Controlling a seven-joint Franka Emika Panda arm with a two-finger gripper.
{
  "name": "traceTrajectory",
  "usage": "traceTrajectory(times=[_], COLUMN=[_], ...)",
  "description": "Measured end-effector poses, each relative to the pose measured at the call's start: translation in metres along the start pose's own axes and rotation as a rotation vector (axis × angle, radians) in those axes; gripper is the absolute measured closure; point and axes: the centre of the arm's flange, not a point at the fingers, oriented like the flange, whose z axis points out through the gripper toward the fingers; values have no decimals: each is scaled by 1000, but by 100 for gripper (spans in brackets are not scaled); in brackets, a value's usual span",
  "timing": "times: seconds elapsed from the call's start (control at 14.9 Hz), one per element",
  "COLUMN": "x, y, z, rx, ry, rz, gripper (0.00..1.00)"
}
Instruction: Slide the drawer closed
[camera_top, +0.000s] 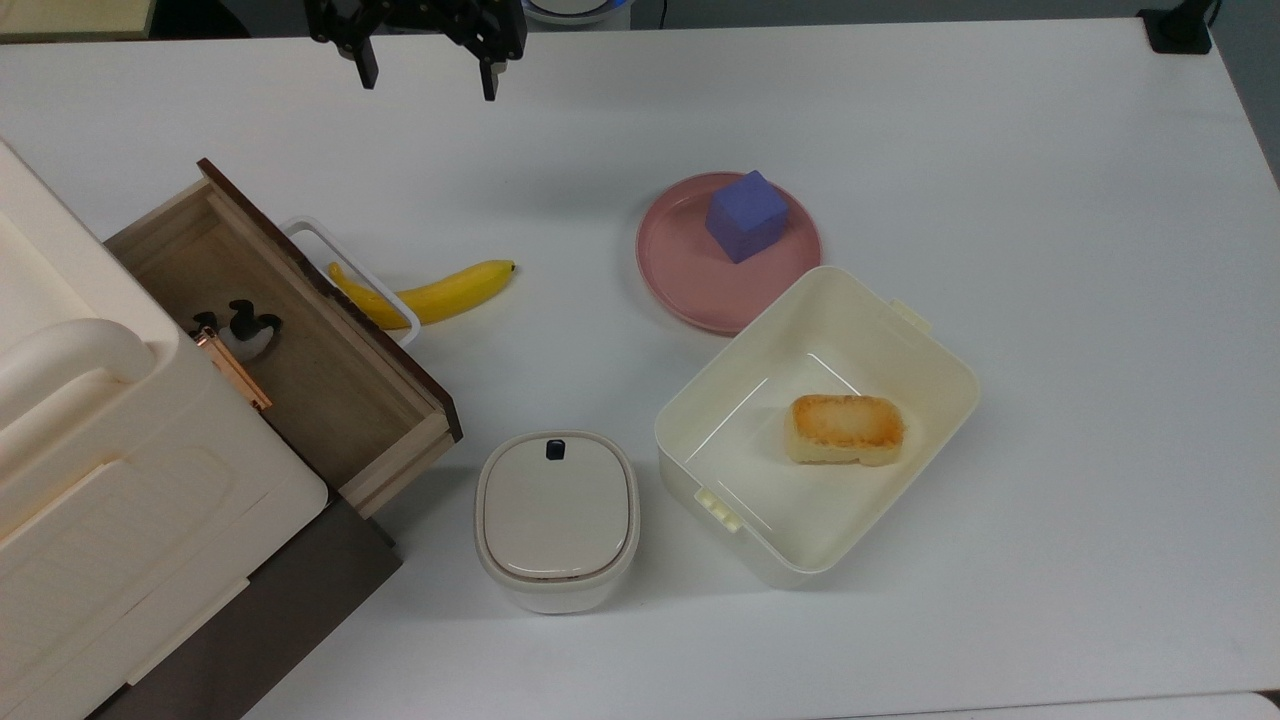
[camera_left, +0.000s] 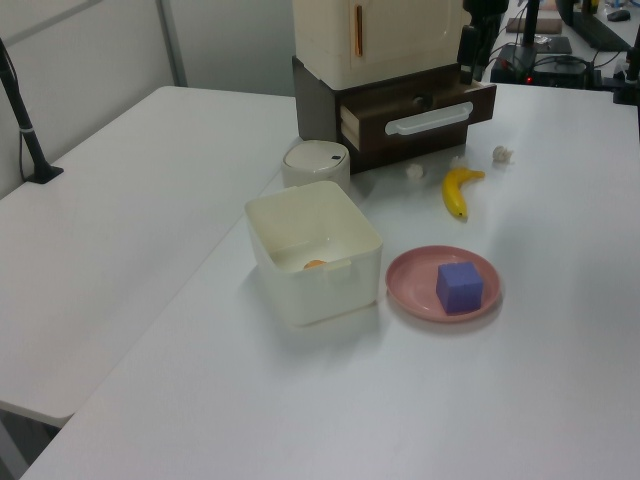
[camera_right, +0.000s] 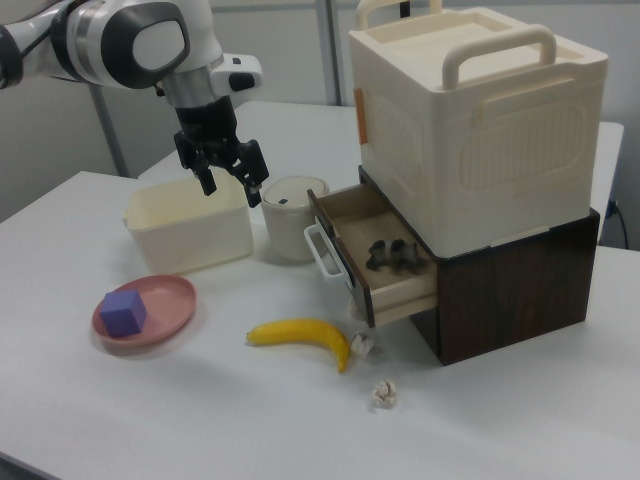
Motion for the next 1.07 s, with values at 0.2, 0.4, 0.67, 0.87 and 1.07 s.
traceTrajectory(times=[0.2, 0.4, 0.67, 0.87, 1.07], x=[0, 0, 0, 0, 0], y=[0, 0, 0, 0, -1], z=[0, 0, 0, 0, 0], rx=[0, 0, 0, 1, 11], ry=[0, 0, 0, 0, -2], rz=[0, 0, 0, 1, 31], gripper=[0, 0, 3, 22, 72])
